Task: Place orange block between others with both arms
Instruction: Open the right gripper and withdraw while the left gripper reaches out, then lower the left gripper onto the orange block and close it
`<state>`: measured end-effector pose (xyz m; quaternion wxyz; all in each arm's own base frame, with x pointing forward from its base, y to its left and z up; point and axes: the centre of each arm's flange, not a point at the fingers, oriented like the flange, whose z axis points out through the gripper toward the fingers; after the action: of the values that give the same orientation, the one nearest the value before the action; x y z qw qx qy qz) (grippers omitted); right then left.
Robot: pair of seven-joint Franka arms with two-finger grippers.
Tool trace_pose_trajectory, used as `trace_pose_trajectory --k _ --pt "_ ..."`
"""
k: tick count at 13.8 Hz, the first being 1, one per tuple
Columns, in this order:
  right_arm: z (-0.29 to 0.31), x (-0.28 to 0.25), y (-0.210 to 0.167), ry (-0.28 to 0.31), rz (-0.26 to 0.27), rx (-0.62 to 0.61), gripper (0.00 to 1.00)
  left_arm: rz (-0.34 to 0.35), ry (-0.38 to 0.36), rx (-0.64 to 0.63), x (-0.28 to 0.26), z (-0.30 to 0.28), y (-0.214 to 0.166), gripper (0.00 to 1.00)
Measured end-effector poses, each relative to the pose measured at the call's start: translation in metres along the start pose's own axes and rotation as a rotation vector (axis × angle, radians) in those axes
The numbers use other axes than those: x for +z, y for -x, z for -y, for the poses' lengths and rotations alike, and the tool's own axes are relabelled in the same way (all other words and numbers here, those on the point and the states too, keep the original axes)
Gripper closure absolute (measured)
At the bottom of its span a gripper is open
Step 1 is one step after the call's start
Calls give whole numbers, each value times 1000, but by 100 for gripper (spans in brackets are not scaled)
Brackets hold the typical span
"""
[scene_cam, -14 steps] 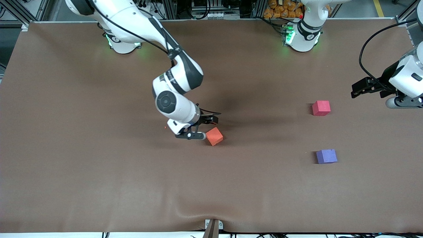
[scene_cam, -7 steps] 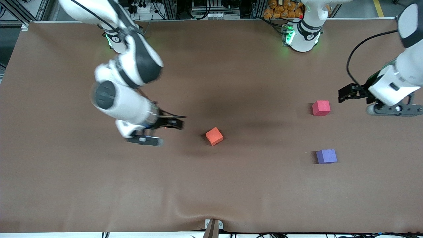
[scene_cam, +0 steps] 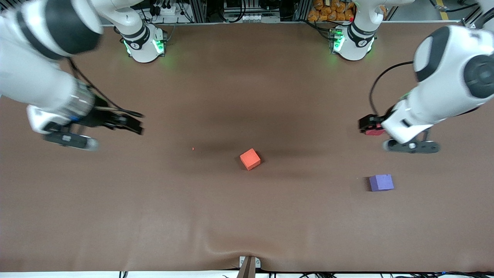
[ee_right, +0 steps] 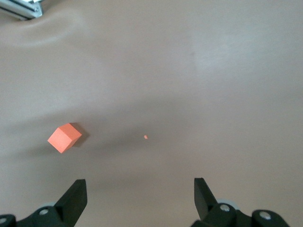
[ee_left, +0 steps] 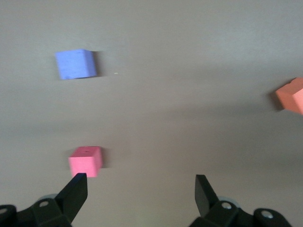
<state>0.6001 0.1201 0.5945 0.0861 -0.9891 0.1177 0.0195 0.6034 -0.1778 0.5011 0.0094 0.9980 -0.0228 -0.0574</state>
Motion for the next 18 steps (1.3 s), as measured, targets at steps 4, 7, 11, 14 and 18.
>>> trace_pose_trajectory --k 4,7,11,14,18 --pt "-105 -51 -3 12 12 -20 0 7 9 -6 39 -93 -13 0" --pt "-168 -68 -5 65 14 -56 0 -44 48 -71 79 -153 -25 0" --pt "-198 -66 -4 104 52 -79 0 -93 115 -243 135 -220 -35 0" --pt "-197 -62 1 106 95 -80 0 -127 166 -385 173 -274 -29 0" --pt "-186 -57 2 109 105 -101 0 -131 206 -523 225 -308 -24 0"
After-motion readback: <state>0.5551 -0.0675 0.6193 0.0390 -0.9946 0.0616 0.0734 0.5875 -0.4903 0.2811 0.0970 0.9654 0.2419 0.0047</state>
